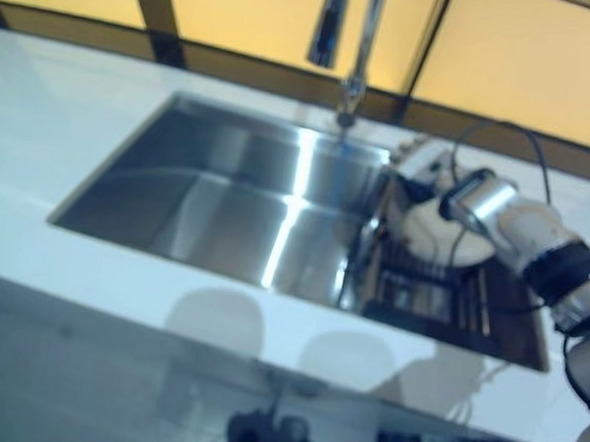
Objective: Take plates into dishwasher
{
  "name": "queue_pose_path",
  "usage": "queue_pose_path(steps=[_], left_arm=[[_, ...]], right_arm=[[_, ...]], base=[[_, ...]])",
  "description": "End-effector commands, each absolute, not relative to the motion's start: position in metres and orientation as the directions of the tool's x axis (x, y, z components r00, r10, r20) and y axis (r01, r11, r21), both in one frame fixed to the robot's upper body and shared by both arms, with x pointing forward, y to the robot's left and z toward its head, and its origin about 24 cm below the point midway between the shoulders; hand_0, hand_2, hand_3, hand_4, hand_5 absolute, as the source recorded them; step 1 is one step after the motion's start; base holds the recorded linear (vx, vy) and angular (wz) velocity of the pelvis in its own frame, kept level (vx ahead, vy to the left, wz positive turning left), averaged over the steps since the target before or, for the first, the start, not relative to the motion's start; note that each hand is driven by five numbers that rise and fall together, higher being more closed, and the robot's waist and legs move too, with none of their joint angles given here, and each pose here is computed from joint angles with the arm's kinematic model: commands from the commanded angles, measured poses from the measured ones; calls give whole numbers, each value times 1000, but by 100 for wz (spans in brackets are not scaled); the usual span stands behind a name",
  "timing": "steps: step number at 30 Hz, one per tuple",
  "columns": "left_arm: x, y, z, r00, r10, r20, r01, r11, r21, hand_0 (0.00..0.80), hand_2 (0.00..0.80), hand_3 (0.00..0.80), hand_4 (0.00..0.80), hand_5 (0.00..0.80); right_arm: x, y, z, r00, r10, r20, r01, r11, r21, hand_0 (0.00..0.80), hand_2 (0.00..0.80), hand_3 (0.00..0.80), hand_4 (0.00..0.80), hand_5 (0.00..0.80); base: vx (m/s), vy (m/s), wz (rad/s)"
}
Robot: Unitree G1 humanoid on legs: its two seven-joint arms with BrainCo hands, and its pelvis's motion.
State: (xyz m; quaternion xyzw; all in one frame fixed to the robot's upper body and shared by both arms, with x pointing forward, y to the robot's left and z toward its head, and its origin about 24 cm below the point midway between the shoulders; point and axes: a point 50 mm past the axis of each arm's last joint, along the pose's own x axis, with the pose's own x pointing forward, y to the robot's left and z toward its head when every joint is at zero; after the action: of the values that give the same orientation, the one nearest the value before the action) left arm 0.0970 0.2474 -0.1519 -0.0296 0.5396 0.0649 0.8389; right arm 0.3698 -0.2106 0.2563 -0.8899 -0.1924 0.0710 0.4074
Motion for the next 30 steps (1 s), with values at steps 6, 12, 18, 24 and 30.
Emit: queue_pose_path(steps=[6, 12, 18, 24, 30], left_arm=[[96, 253, -150, 418, 84, -904, -137, 990, 29, 0, 0, 0, 0, 0], [93, 254, -150, 415, 81, -906, -134, 991, 27, 0, 0, 0, 0, 0], [94, 255, -150, 413, 85, -907, -130, 991, 33, 0, 0, 0, 0, 0], [92, 256, -150, 408, 87, -909, -129, 991, 38, 0, 0, 0, 0, 0], [91, 256, -151, 397, 86, -914, -116, 992, 43, 0, 0, 0, 0, 0]], right_arm=[[367, -217, 264, 916, 400, 14, 299, -661, -688, 800, 800, 800, 800, 800], [367, -225, 269, 918, 395, 33, 316, -681, -661, 800, 800, 800, 800, 800], [365, -231, 288, 916, 388, 101, 355, -669, -653, 800, 800, 800, 800, 800], [359, -241, 311, 918, 353, 179, 377, -643, -666, 800, 800, 800, 800, 800], [352, -265, 335, 921, 256, 294, 390, -584, -712, 800, 800, 800, 800, 800]], base=[[0, 0, 0], [0, 0, 0], [0, 0, 0], [0, 0, 0], [3, 3, -1]])
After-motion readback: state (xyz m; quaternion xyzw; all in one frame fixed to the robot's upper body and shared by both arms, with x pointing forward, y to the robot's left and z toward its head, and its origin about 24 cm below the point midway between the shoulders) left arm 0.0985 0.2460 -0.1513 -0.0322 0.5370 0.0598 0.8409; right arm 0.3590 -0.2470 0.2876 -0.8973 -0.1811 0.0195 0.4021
